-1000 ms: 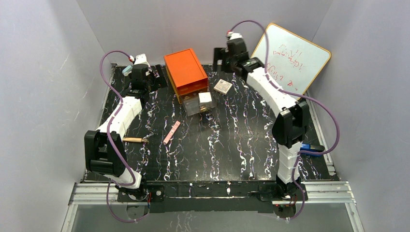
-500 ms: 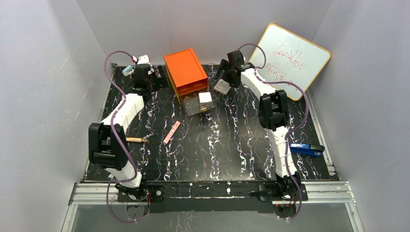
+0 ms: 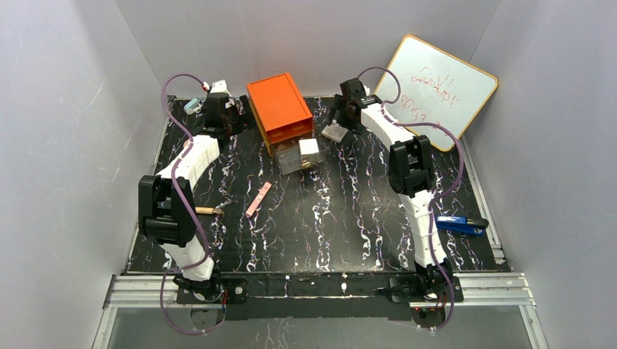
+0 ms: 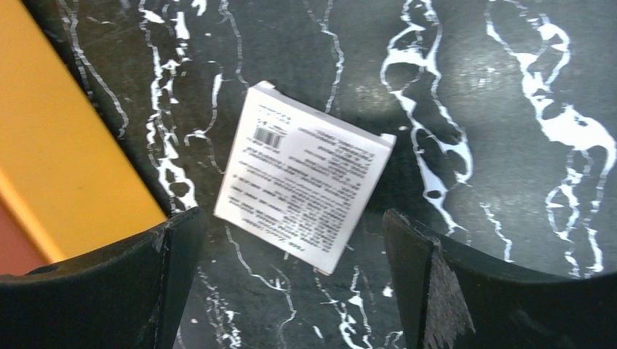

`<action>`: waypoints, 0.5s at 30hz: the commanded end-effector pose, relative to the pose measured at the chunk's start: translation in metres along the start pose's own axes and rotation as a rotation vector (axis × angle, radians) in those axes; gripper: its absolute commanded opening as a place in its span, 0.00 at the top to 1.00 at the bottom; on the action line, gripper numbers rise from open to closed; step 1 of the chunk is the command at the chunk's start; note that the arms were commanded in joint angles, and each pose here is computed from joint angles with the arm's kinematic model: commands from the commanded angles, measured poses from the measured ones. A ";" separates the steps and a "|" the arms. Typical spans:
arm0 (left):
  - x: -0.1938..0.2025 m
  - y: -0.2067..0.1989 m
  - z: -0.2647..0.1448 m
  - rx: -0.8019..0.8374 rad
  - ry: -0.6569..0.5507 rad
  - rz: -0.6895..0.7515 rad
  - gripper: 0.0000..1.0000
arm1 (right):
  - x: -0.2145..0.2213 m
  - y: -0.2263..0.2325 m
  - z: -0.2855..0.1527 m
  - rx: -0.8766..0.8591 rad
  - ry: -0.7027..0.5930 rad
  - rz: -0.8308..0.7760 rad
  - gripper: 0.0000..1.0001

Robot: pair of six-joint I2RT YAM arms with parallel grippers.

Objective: Organize the makeup

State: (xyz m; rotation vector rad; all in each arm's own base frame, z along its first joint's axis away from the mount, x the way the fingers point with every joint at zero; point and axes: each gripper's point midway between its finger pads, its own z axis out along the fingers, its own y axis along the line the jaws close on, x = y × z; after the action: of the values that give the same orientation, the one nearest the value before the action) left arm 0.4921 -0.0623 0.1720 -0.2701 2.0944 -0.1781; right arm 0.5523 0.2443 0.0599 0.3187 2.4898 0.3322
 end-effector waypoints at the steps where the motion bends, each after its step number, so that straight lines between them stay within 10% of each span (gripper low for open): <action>1: -0.011 -0.002 0.002 0.013 -0.030 -0.014 0.02 | -0.006 -0.014 0.003 0.071 -0.025 -0.031 0.01; 15: -0.006 0.003 0.009 0.000 -0.012 -0.005 0.01 | 0.004 -0.001 0.033 0.040 -0.012 -0.018 0.01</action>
State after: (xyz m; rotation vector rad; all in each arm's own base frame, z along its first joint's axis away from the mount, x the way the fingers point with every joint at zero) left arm 0.4967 -0.0619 0.1627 -0.2758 2.1025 -0.1802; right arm 0.5615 0.2442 0.0408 0.3158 2.4900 0.2824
